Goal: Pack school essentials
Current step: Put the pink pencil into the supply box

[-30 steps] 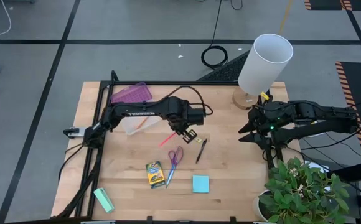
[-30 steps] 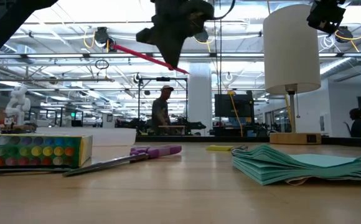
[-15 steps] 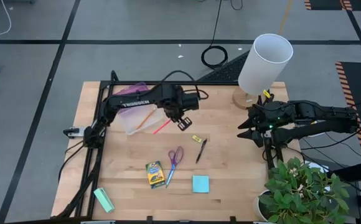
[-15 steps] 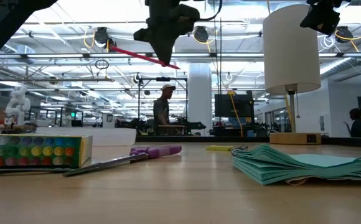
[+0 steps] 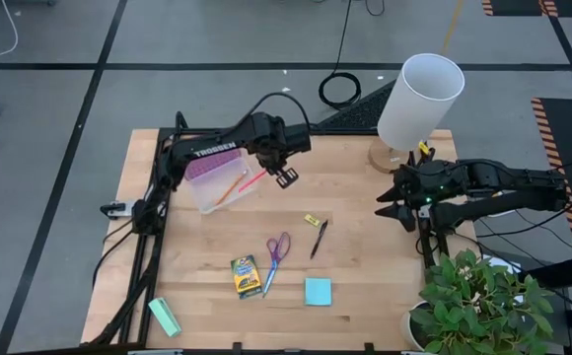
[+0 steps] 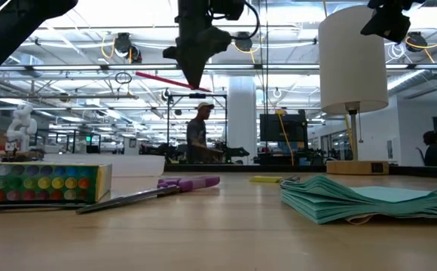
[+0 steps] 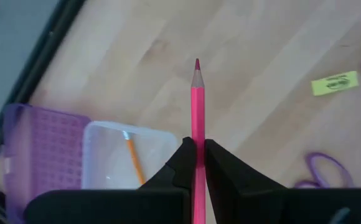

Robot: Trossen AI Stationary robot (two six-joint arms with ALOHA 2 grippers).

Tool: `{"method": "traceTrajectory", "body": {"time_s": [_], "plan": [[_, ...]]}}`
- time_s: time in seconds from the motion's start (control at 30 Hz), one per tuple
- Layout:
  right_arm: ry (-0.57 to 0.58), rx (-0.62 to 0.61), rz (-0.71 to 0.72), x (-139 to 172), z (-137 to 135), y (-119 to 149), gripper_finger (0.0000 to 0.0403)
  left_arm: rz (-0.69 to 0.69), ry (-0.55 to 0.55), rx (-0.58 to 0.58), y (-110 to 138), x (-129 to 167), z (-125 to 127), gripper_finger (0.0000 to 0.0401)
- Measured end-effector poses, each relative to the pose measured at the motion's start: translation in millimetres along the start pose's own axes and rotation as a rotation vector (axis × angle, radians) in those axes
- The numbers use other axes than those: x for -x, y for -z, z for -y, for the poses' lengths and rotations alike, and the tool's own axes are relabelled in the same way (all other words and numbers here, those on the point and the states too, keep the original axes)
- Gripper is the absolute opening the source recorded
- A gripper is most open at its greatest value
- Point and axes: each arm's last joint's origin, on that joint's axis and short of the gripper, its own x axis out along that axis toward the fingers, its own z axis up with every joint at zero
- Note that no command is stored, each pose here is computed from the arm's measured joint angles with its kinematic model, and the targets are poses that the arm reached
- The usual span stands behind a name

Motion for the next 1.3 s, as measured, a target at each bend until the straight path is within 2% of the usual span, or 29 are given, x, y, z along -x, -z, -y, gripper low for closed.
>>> {"method": "traceTrajectory", "body": {"time_s": [0.13, 0.27, 0.43, 0.7, 0.87, 1.07, 1.3], "plan": [[0.007, -0.007, 0.004, 0, 0, 0, 0.0215, -0.038, -0.029, -0.016, 0, -10, -11, 0.0026], [0.027, -0.035, 0.015, 0, 1, -1, 0.0215, -0.102, -0.056, -0.018, 10, -20, -24, 0.0026], [0.027, -0.055, 0.03, 0, 0, -2, 0.0215, -0.16, -0.078, -0.001, 38, -28, -41, 0.0026], [0.046, -0.065, 0.087, -2, -1, -6, 0.0215, -0.116, -0.018, 0.092, 86, -40, -64, 0.0026], [0.048, -0.083, 0.084, -4, -1, -7, 0.0215, -0.092, -0.002, 0.106, 104, -57, -75, 0.0026], [0.055, -0.133, 0.078, -7, -1, -8, 0.0215, -0.085, 0.005, 0.089, 114, -87, -87, 0.0026], [0.093, -0.186, 0.149, -10, -2, -14, 0.0215, -0.034, 0.029, 0.086, 115, -110, -99, 0.0026]]}}
